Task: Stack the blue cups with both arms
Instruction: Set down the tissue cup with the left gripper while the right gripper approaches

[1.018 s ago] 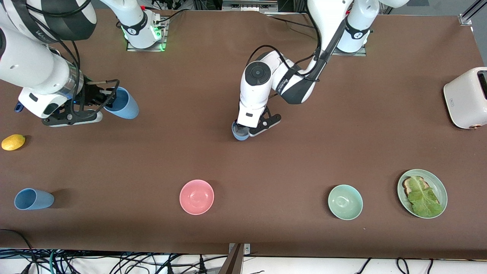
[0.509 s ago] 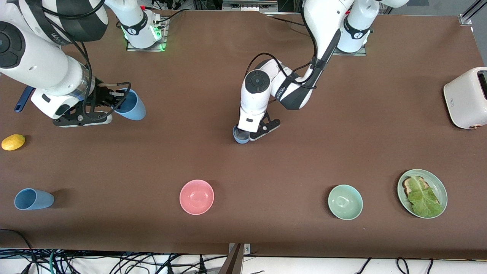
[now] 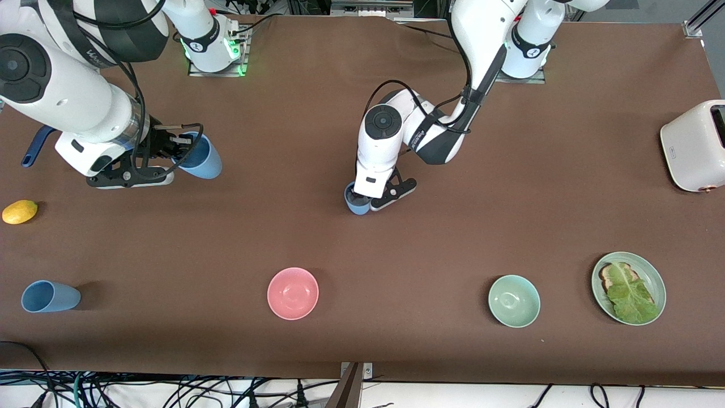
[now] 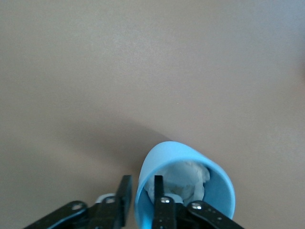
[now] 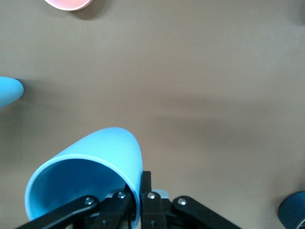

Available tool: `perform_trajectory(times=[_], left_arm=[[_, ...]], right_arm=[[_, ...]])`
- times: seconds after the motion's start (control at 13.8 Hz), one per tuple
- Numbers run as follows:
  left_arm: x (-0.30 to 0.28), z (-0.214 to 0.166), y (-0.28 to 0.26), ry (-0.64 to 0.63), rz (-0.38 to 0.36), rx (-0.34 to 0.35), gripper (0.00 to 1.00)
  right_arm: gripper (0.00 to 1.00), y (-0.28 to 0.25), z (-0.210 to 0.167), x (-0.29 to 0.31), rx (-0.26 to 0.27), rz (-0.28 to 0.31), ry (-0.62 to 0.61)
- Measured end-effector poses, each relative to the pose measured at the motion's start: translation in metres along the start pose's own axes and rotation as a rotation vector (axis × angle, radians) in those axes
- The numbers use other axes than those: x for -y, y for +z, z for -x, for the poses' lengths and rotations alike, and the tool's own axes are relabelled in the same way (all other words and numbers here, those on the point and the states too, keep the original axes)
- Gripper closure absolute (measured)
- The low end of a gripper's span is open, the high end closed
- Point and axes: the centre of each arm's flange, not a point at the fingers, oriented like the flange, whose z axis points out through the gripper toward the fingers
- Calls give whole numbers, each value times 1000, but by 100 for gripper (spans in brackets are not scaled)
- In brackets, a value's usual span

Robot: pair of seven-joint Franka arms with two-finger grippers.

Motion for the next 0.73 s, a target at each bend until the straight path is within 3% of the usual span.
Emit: perform_trajectory(times=[0.44,0.51,0.73], left_arm=[[-5,-2,-10,8,20,-15,7],[-7,-4,-16,17,28,-30,1],[-12,-7,-48,31,68,-54,0]], right_arm=[[95,4,0,17,-1,4,19],[95,6,-1,25,-9,4,25],[95,12,-1,52,-22,6,47]])
